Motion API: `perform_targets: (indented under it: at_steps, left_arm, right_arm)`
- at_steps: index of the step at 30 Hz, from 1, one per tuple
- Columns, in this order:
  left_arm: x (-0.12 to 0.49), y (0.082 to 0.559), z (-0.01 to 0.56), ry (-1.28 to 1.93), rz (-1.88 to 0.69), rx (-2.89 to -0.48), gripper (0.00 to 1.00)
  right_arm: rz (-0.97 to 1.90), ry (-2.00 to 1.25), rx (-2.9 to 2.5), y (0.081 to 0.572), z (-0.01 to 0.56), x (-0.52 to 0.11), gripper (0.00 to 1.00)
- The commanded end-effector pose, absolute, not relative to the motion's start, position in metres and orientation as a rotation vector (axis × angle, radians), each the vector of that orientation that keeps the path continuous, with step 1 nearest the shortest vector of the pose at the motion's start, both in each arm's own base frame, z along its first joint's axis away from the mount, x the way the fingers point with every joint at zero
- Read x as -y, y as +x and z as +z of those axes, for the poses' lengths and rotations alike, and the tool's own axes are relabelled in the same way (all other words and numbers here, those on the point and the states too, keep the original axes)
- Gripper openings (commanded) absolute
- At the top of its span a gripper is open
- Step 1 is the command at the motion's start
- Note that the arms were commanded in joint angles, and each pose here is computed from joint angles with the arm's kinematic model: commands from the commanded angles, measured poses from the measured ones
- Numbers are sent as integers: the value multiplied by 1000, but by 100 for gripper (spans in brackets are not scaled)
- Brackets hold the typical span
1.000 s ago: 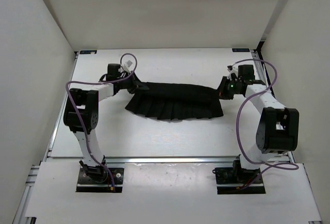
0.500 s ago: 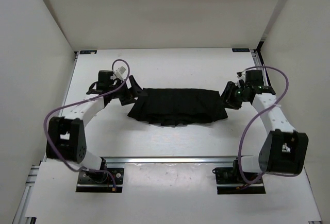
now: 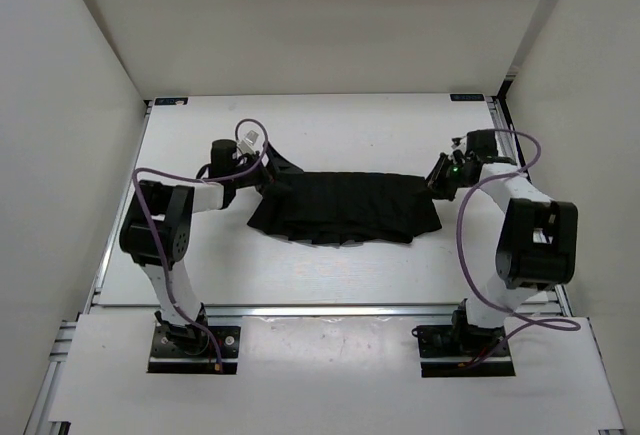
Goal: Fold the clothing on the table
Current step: Fold the skirt
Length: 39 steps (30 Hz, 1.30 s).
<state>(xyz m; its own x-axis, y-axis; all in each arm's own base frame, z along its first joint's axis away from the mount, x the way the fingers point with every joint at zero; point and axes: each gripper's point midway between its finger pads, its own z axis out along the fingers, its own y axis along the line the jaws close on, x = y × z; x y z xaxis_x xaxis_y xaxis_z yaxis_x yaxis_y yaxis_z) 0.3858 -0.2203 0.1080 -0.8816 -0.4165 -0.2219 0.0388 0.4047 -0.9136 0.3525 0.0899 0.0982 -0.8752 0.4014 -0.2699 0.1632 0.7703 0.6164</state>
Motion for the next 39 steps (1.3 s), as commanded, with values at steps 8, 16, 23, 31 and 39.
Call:
perform_targets:
  at_steps: [8,16,23,31,39]
  left_arm:
    - [204,385,63,-326,-1186,-2386,97]
    - [195,363,18,-176,-768,-2594,97]
    - [193,364,17,-205,-797,-2593,96]
    - [196,365,22,-188,-810,-2601,97]
    - [195,365,24,-174,-820,-2608,95]
  right_arm:
    - [1015,491,-2642,342,60,-104,1]
    - [946,491,-2565,348,85,-81,26]
    - [635,503,-2687,340,79,-35,92]
    - [635,460,-2795,346,41,-48,85]
    - [971,364,-2738,367,32,-113,76]
